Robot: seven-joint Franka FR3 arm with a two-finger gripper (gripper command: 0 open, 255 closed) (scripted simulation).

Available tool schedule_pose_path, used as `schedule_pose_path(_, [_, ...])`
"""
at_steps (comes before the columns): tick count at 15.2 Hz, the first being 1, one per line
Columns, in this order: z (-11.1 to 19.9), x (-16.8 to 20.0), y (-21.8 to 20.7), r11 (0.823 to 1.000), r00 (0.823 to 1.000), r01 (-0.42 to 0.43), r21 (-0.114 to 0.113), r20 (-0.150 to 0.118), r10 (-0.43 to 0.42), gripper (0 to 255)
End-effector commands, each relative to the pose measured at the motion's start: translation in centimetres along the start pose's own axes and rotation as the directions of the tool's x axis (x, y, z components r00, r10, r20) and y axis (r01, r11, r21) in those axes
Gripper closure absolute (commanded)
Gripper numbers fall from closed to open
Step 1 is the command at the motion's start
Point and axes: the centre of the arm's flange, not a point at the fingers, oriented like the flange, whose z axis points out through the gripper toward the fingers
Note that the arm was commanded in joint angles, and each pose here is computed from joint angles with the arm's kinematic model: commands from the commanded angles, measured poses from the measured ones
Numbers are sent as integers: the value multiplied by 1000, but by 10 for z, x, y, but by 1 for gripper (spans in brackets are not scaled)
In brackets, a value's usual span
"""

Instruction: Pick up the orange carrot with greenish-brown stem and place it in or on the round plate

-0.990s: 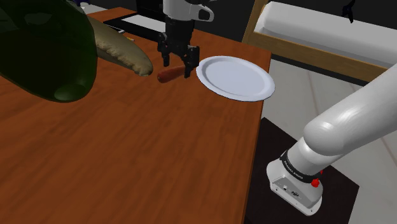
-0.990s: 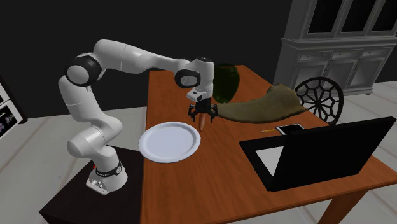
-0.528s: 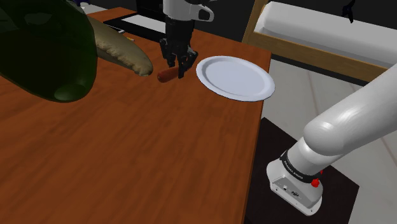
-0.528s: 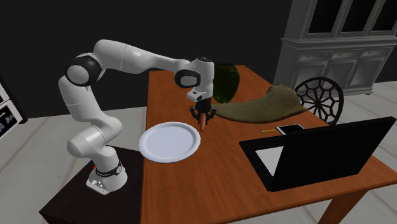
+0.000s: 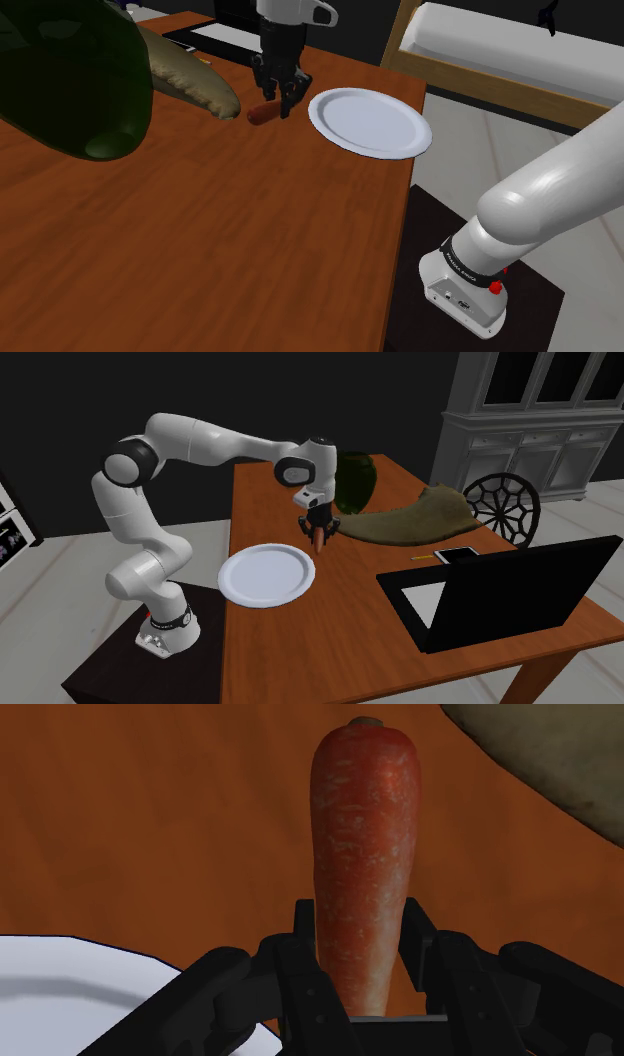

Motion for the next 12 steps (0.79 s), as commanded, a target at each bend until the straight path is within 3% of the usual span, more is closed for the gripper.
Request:
schedule_pose_path(1, [-10,-1,0,1000,1000,0,0,0,0,255])
schedule_pose_path(12, [-68,-3,1,1000,1000,0,0,0,0,255])
